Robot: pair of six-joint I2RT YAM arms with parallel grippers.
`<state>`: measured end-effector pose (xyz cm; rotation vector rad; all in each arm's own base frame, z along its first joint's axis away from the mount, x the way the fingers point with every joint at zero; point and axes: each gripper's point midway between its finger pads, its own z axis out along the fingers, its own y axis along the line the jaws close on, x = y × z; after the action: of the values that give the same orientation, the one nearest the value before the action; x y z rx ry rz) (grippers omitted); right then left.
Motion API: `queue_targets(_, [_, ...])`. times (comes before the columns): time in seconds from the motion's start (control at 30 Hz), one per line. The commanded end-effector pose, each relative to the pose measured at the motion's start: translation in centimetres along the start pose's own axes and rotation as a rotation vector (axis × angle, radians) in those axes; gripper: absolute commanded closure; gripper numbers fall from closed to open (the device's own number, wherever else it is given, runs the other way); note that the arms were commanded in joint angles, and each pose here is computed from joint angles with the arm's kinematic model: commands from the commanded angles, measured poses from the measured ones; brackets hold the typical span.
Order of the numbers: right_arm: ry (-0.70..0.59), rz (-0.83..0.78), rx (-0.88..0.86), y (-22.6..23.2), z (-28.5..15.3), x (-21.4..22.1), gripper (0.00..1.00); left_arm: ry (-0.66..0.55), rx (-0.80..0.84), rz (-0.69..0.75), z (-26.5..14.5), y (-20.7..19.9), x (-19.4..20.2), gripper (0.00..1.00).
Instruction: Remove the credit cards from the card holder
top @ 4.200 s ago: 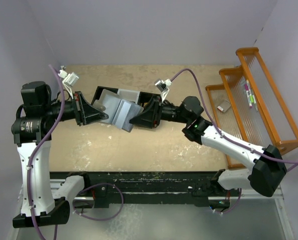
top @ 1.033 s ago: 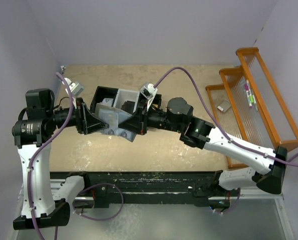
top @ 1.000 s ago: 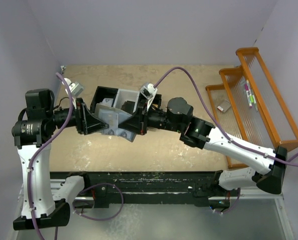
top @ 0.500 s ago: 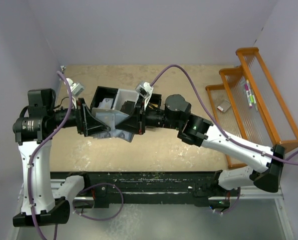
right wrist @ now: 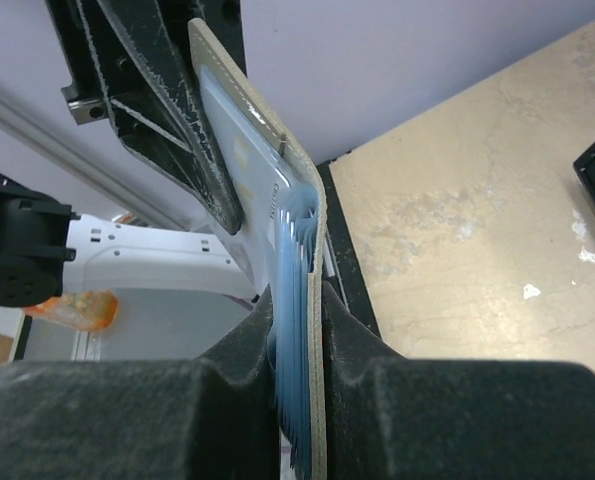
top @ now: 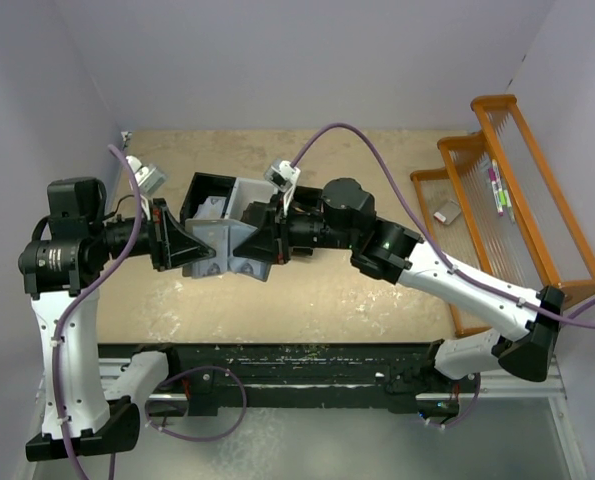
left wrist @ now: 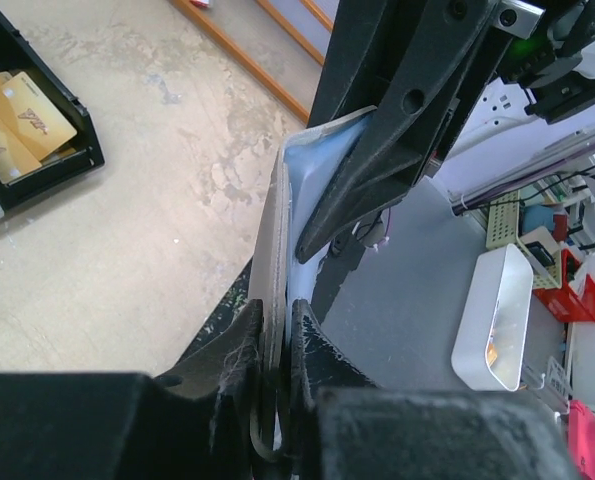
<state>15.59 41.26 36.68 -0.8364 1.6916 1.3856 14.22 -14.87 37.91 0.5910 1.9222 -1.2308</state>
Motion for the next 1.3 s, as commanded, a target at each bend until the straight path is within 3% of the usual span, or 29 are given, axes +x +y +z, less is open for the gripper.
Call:
queue_targets(0.0, [-0.051, -0.075, -0.131, 2.9, -1.0, -2.9, 0.99, -0.014, 0.051, 0.030, -0.2, -1.6, -0.5, 0.89])
queue_targets(0.17, [-0.054, -0.063, -0.206, 3.5, -1.1, -3.3, 0.90, -0.024, 0.073, -0.001, -0.1, -1.8, -0.4, 1.00])
queue_targets(0.2, [-0.052, -0.058, -0.222, 3.4, -1.1, -3.4, 0.84, -0.023, 0.081, -0.010, -0.1, -1.8, -0.4, 1.00])
queue_targets(0.3, [-0.032, -0.005, -0.253, 2.1, -1.7, -3.3, 0.53, -0.015, 0.103, -0.050, 0.1, -1.7, -0.1, 1.00])
queue_targets(0.47, [-0.075, 0.046, -0.153, -2.0, -4.3, -4.7, 0.34, -0.004, 0.116, -0.086, 0.3, -1.3, -0.1, 1.00])
queue_targets(0.6, [-0.070, 0.007, 0.048, -4.8, -5.4, -5.2, 0.33, -0.014, 0.140, -0.096, 0.4, -1.5, -0.8, 1.00])
queue_targets(0.7, [-0.150, -0.078, 0.245, -6.5, -7.6, -7.9, 0.31, -0.015, 0.134, -0.094, 0.4, -1.2, -1.1, 1.00])
queue_targets(0.77, [-0.223, -0.109, 0.284, -5.5, -9.3, -10.2, 0.31, -0.013, 0.123, -0.095, 0.5, -0.8, -1.1, 1.00])
queue_targets(0.97, [-0.363, -0.080, 0.062, 1.1, -10.0, -13.0, 0.41, -0.014, 0.032, -0.100, 1.0, 1.7, -1.5, 1.00])
queue_targets(1.07, [-0.327, -0.051, -0.082, 4.5, -7.0, -11.3, 0.43, -0.015, -0.039, -0.096, 1.1, 3.1, -1.7, 1.00])
queue_targets(1.27, [-0.212, 0.057, -0.215, 5.4, -1.5, -7.4, 0.46, -0.028, -0.019, -0.053, 0.8, 2.2, -2.5, 1.00])
